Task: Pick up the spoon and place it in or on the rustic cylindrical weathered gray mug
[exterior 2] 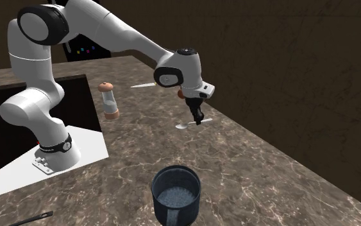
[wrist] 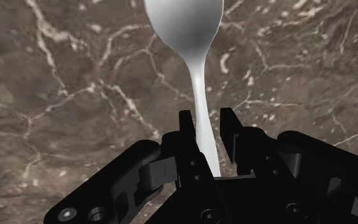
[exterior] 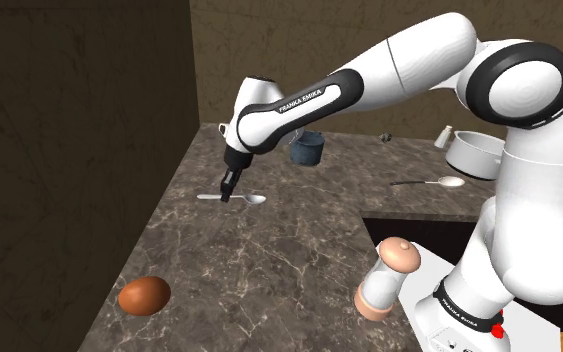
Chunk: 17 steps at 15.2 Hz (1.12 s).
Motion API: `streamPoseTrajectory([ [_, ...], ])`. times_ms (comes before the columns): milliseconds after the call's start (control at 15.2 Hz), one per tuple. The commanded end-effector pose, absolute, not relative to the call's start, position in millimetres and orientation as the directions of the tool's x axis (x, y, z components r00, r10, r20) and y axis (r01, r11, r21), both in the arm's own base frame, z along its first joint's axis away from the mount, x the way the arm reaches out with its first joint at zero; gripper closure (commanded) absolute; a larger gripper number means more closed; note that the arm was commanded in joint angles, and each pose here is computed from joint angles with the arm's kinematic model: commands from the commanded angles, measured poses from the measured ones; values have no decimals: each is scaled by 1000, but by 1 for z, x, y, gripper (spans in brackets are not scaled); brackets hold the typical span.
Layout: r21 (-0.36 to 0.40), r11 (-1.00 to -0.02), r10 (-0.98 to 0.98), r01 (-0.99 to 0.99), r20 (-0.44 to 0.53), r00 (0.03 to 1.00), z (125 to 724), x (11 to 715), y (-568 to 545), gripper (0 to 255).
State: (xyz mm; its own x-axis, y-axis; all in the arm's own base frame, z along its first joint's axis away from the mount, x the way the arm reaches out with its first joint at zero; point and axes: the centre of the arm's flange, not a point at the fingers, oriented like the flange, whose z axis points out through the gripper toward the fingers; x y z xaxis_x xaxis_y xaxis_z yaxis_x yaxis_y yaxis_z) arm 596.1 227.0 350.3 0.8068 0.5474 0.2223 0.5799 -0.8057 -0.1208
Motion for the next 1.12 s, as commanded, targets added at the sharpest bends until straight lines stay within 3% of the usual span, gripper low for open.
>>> streamPoseTrajectory([
  [0,-121,-806,547,580,222,807,359,597,226,255],
  [1056,-121,-806,547,580,222,807,444,597,226,255],
])
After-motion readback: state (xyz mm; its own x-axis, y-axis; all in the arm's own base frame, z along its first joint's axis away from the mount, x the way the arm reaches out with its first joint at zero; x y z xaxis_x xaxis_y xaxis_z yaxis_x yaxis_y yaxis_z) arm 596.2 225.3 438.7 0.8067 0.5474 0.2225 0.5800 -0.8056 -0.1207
